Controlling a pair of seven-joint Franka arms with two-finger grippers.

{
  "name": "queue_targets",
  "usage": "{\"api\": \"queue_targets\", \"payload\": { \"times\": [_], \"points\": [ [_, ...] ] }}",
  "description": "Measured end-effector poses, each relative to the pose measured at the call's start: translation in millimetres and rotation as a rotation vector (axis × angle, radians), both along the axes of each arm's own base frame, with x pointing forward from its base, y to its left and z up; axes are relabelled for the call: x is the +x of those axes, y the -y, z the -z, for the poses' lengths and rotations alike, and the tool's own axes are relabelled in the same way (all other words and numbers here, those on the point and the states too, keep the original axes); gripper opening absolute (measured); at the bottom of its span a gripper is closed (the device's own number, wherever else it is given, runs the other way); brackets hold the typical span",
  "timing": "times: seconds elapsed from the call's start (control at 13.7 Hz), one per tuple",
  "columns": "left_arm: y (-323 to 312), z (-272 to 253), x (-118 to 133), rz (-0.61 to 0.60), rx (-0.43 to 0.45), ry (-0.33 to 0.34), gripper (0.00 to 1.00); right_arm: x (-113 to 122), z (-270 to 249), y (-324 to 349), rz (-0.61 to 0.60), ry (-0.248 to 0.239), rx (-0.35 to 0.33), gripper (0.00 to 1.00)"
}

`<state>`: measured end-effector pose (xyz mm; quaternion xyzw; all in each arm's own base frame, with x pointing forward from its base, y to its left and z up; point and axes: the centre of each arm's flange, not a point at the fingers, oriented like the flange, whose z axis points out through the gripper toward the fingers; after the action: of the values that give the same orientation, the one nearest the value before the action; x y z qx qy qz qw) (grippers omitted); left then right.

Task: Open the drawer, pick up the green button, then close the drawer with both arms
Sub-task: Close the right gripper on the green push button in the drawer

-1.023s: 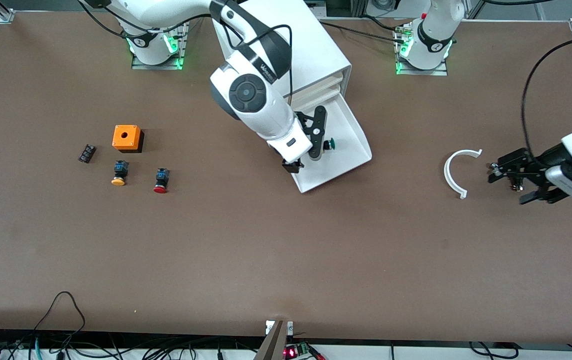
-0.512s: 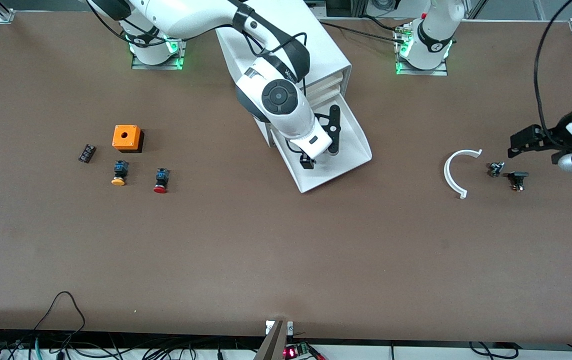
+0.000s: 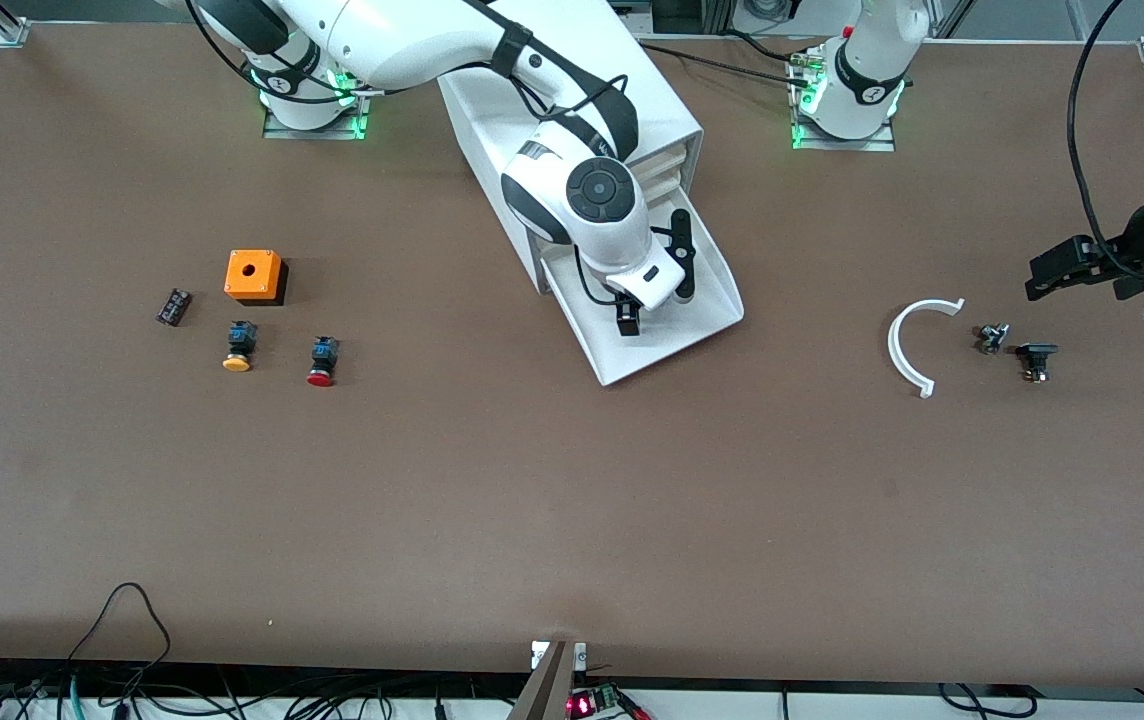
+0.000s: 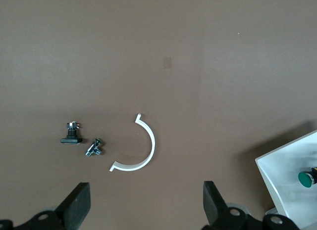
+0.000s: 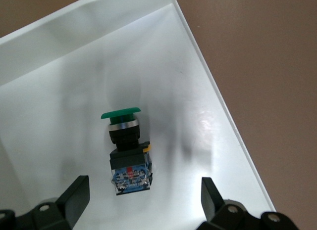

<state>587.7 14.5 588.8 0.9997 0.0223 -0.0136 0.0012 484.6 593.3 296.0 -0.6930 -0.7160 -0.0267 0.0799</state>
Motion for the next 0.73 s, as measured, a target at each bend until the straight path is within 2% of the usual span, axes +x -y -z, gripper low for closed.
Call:
{"api": "queue_targets", "payload": {
  "times": [0.22,0.73],
  "points": [
    [-0.3,-0.4,-0.2,-0.01,0.0,0.001,1.0,-8.2,7.1,-6.2,-0.027,0.011,-0.019,1.0],
    [-2.1,-2.1,-1.9,-0.018,0.0,0.006,1.0,-13.2,33.8,-8.0,-0.042,-0.004,-0.049,1.0]
  ]
}}
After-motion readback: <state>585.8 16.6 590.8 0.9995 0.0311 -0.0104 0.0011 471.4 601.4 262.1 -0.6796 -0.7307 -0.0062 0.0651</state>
